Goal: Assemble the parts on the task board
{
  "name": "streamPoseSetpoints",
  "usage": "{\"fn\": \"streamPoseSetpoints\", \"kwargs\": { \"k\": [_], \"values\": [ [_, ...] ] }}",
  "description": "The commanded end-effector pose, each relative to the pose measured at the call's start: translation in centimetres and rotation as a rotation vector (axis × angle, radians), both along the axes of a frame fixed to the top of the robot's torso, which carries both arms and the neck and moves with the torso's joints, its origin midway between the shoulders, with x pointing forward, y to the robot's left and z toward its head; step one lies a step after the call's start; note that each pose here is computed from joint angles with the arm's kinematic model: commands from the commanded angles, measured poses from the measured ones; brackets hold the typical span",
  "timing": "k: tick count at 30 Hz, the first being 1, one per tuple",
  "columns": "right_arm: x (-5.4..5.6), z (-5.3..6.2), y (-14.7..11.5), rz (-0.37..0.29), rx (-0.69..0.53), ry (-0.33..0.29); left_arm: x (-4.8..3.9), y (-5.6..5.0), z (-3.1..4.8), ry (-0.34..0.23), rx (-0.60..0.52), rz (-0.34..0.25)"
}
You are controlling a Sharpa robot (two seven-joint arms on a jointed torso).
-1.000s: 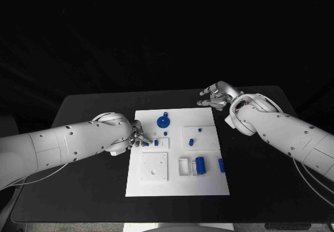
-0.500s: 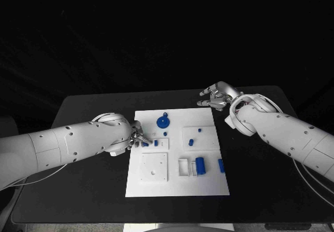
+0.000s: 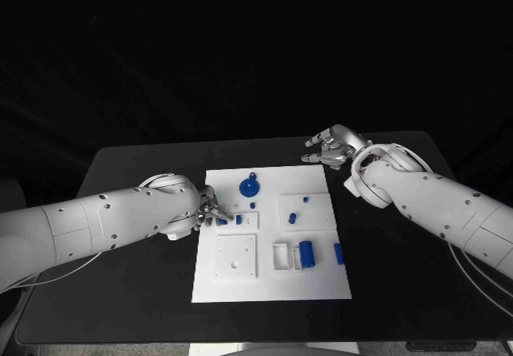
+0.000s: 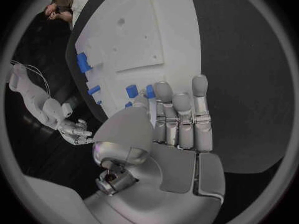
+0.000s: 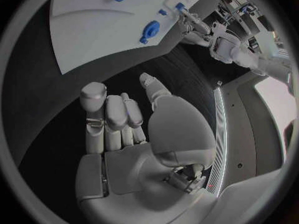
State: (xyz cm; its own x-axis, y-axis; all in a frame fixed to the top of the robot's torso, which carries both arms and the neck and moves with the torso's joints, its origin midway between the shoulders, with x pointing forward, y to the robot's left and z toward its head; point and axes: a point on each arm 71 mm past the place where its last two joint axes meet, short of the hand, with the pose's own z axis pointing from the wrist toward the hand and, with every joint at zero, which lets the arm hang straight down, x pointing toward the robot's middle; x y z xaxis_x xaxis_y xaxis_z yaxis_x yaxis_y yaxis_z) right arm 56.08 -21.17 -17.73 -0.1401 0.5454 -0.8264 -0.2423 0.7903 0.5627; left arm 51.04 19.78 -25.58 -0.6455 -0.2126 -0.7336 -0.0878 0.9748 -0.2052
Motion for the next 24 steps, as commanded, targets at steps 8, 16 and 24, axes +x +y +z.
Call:
{"fn": "streamPoseSetpoints", "kwargs": {
  "k": [8,16,24],
  "values": [
    [-0.04,0.01,0.08,0.01,-0.005,-0.003,-0.22,0.0,-0.47,0.013,0.013,0.004],
    [-0.03,0.0,0.08,0.009,-0.005,-0.004,-0.2,-0.14,-0.43,0.006,0.007,0.004],
    [-0.04,0.01,0.08,0.009,-0.005,-0.004,-0.2,-0.22,-0.43,0.008,0.007,0.002]
  ]
}}
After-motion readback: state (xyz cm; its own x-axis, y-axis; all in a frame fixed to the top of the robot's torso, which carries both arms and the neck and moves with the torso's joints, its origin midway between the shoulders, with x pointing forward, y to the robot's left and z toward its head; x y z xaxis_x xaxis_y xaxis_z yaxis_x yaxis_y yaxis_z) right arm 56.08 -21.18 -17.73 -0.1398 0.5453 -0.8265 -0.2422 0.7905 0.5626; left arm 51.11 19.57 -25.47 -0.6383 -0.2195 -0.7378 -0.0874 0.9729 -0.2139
